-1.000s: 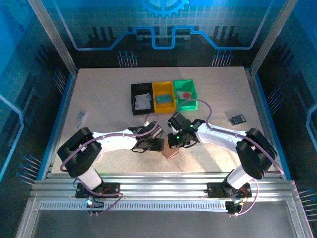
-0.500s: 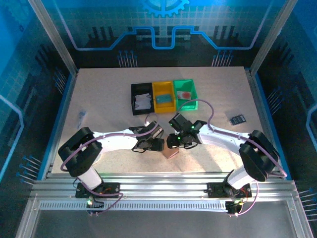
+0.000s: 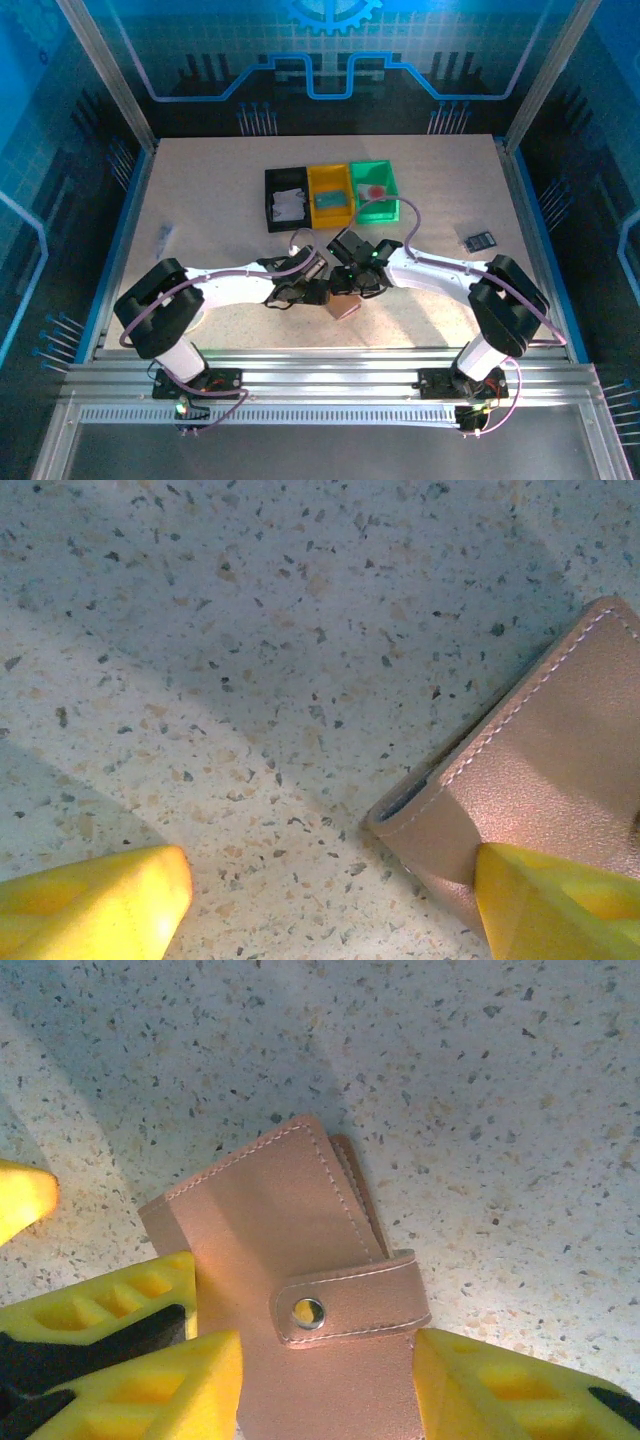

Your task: Take the credit cards out of the card holder

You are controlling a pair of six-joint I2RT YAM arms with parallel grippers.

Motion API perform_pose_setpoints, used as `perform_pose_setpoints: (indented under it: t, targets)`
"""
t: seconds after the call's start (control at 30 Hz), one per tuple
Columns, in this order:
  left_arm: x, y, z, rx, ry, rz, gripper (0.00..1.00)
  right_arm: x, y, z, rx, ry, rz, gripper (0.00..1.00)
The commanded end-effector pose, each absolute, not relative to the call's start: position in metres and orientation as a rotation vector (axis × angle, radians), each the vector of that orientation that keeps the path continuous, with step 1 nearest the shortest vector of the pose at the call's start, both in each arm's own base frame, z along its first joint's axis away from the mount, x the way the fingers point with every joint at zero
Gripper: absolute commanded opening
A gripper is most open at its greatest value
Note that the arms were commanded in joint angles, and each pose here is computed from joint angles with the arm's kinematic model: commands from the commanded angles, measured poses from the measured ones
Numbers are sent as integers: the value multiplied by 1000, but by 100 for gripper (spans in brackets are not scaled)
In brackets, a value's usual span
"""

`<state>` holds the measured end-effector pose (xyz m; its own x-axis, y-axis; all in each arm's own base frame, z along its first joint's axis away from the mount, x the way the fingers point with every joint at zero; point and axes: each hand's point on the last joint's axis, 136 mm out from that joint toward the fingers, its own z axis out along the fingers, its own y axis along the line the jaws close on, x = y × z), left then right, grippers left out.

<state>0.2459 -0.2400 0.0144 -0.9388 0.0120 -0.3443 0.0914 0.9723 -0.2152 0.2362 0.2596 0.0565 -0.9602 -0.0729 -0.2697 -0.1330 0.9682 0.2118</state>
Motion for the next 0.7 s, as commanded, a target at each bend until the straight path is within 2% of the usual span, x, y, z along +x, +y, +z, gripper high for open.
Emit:
perform_pose_setpoints:
  t: [0.0,0.17,0.37,0.5,0.6,0.67]
  targets:
    - [237,-248,-12,88,2819,-399,78,236,271,49,-142,2866,315,48]
    - [235,-247,-9,33,2808,-482,77,232,275,46,-129,2867,337,48]
    - [241,-247,25,-68,2664,-697,75,233,280,59,-77,2828,442,45]
    - [246,-244,50,-90,2592,-754,75,233,278,59,-51,2860,391,44]
    - [245,-242,62,-97,2569,-762,74,231,274,51,11,2906,343,34]
    - [244,-235,69,-119,2547,-753,74,227,276,48,40,2940,325,37]
